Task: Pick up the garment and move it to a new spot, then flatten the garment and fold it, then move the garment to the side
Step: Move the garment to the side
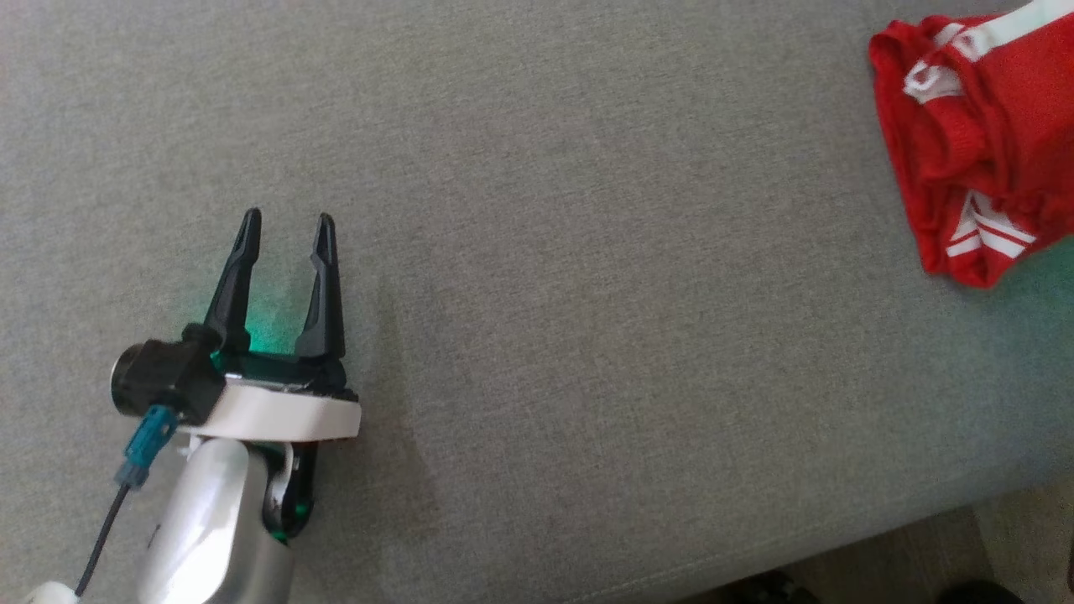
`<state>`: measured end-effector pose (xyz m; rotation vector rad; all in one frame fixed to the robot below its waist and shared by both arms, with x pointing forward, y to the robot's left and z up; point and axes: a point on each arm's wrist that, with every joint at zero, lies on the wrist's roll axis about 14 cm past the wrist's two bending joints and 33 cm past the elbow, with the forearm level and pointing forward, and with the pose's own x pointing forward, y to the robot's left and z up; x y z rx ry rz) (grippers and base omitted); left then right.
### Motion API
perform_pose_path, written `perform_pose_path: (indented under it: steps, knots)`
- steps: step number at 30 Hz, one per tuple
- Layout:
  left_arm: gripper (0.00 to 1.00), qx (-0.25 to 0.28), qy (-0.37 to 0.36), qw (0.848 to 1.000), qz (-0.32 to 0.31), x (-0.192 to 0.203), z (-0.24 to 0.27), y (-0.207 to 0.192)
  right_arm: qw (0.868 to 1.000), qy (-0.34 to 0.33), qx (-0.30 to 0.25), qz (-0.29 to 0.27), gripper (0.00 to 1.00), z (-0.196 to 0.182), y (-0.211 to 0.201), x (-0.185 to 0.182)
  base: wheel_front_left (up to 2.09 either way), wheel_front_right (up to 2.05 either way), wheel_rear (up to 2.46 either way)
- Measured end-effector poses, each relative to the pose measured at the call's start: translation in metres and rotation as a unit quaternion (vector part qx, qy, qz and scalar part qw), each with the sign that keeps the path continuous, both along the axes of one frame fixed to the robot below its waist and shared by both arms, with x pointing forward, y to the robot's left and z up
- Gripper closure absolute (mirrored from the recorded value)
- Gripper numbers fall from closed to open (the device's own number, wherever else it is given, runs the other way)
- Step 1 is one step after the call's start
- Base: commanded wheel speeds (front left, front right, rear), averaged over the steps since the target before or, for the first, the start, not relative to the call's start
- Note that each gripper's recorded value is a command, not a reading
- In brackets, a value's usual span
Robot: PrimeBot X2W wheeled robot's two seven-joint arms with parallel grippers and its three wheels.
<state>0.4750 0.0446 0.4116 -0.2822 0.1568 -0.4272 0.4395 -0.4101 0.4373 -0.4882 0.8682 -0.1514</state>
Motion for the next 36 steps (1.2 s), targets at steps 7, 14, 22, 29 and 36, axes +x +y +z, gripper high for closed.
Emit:
perform_pose_path:
  steps: [7,14,22,29,36]
  knots:
    - [0.00,0.004,-0.004,1.000,-0.001,0.000,0.005,0.001,0.997,-0.070,0.031,-0.017,0.00,0.003,0.002,0.016,0.00,0.00,0.00]
    - [0.00,0.000,-0.011,1.000,0.023,-0.022,0.025,0.016,0.966,-0.236,0.101,0.025,0.00,0.055,0.052,0.029,0.00,0.00,0.00]
    - [0.00,0.017,-0.018,0.996,0.087,-0.070,0.043,0.061,0.906,-0.355,0.226,0.048,0.00,0.060,0.146,-0.032,0.00,0.00,0.00]
    - [0.00,0.018,-0.025,0.991,0.127,-0.097,0.052,0.090,0.891,-0.369,0.253,0.075,0.00,0.059,0.197,-0.057,0.00,0.00,0.00]
    - [0.00,0.020,-0.028,0.987,0.155,-0.113,0.054,0.110,0.890,-0.367,0.256,0.089,0.00,0.062,0.214,-0.064,0.00,0.00,0.00]
